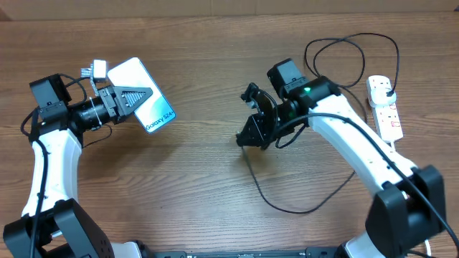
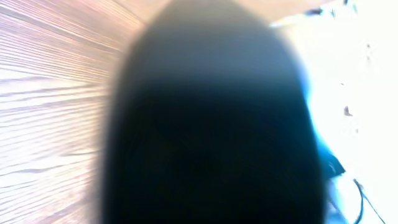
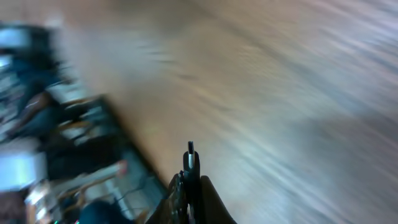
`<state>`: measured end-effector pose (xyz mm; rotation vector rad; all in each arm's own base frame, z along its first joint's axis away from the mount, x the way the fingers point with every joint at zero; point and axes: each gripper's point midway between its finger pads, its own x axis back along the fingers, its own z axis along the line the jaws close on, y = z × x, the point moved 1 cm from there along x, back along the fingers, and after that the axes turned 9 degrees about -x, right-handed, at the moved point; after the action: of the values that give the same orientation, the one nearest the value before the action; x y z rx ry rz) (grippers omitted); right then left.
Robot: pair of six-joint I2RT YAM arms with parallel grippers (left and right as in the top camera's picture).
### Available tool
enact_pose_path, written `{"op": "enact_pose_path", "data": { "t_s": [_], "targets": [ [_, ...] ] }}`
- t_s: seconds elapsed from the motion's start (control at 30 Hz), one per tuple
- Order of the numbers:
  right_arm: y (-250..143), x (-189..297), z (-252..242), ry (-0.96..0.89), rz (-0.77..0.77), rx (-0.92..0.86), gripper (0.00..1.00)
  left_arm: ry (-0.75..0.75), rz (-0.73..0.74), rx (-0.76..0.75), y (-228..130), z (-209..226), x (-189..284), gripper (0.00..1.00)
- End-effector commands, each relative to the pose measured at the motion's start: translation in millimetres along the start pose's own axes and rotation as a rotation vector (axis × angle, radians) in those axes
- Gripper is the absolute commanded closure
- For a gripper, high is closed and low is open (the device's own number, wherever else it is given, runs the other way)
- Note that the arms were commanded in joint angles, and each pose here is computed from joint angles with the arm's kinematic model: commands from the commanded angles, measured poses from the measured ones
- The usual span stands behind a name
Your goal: Plug charger to phone and switch on socket
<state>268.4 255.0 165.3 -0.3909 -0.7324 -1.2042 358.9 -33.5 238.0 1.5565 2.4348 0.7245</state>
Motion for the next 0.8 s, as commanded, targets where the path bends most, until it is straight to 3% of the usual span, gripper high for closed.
{"op": "enact_pose_path", "data": {
  "t_s": [0.0,0.77],
  "targets": [
    [-7.4,4.0,46.7,0.285,0.031,0.152,0.96,-0.152,0.063,-0.043,-7.2,-36.8,-11.6,0.95],
    [-8.9,14.4,88.9,0.533,0.01,0.305,0.96,-0.173,0.23,0.116,-21.5,-70.4,-82.0,0.96]
  ]
}}
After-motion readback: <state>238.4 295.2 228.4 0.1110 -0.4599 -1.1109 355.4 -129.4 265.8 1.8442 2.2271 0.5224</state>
